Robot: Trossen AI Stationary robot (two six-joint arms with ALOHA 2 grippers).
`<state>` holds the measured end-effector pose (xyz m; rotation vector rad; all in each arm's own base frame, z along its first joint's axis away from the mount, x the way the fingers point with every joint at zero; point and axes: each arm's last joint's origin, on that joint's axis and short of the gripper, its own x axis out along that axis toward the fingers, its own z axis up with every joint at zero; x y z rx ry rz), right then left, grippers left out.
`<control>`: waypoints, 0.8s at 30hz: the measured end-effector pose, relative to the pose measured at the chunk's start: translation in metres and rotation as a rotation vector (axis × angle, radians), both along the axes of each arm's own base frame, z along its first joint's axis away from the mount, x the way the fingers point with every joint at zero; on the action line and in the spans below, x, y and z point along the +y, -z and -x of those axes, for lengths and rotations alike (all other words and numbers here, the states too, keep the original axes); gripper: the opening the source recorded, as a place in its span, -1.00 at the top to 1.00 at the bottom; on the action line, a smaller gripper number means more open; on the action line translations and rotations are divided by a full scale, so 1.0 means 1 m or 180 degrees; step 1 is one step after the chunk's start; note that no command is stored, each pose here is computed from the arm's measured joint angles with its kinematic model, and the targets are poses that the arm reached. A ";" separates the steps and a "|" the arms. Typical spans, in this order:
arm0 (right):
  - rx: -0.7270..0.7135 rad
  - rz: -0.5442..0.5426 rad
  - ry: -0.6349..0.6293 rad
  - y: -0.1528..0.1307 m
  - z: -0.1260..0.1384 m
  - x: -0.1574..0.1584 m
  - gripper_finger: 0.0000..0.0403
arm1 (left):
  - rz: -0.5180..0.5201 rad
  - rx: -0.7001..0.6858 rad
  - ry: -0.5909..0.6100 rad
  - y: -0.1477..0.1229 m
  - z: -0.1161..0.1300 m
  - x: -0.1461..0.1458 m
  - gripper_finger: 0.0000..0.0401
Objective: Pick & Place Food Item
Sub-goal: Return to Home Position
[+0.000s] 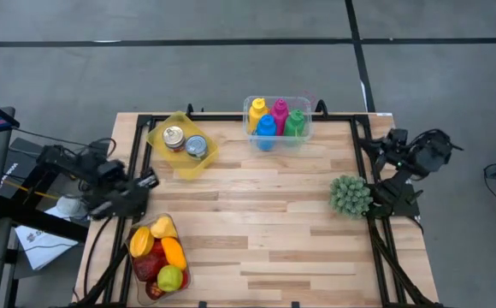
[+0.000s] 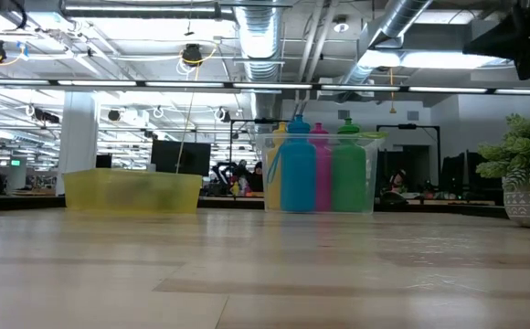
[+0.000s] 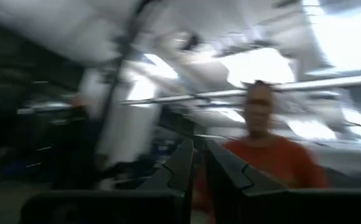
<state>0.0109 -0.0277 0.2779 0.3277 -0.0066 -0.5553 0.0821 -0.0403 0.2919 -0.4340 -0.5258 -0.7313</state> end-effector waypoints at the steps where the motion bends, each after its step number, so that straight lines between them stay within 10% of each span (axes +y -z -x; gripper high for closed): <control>1: -0.0027 -0.0060 -0.0058 0.003 -0.002 0.002 1.00 | 0.0104 0.0117 -0.0214 0.010 -0.003 0.002 0.85; 6: -0.0287 -0.0354 -0.0154 0.007 -0.011 0.010 1.00 | 0.0483 0.0512 -0.0949 0.055 -0.012 0.008 0.85; 24: -0.0550 -0.0069 -0.0817 0.029 -0.040 0.051 1.00 | 0.0173 0.0505 -0.1173 0.076 -0.014 0.008 0.85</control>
